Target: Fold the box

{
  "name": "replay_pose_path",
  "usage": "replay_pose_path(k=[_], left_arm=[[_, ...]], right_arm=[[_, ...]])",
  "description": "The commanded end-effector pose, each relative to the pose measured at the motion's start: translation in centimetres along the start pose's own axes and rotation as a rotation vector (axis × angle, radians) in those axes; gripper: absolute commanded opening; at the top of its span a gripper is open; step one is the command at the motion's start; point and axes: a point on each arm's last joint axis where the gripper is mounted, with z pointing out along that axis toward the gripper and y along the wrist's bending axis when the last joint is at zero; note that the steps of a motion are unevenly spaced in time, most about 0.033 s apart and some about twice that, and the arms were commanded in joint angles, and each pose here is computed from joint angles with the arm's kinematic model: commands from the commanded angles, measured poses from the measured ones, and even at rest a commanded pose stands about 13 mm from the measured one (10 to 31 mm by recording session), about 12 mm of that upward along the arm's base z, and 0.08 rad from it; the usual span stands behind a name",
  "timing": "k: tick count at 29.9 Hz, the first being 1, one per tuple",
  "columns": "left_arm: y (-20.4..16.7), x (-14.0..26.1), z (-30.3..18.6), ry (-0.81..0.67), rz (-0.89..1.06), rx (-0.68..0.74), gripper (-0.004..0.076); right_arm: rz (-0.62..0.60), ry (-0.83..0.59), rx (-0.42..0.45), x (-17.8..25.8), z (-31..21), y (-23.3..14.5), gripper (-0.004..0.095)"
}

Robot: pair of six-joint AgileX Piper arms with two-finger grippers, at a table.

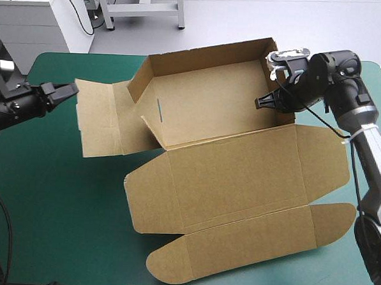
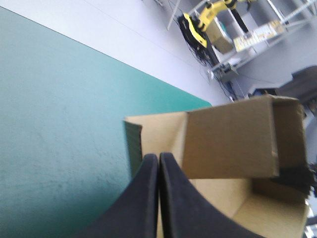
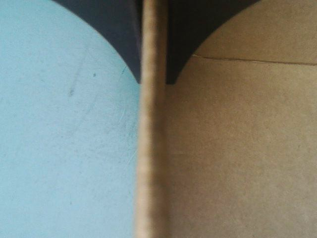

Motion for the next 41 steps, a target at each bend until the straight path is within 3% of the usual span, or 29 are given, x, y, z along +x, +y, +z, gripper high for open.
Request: replay_pose_path(k=[1,8,16,28,36,41], left_arm=[[-0.8,-1.8,-3.0,-0.122,0.015,0.011,-0.0008],[2.3,-2.0,-3.7,-0.101,-0.024,-0.028,-0.0008],[3.9,1.8,2.3,0.098,-0.117,0.065,-0.0008],[-0.2,7.4,9.2,0.297,-0.12,0.144,-0.0008],[-3.1,7.2,8.3,0.28,-0.083,0.223,-0.0008],[-5.3,7.4,7.5,0.277,-0.03,0.255,-0.0008]], right_arm=[[-0.013,-0.154,-0.016,0.4,-6.5,0.3,-0.002],[-0.035,-0.294,-0.047,2.3,-12.6,0.9,-0.002],[-0.042,-0.338,-0.113,2.3,-13.4,1.6,-0.002],[-0.047,-0.258,-0.113,0.3,-8.4,1.4,-0.0018],[-0.041,-0.199,-0.003,-0.3,-5.7,0.2,-0.0018],[-0.036,-0.187,0.007,-0.4,-5.1,0.1,-0.0018]])
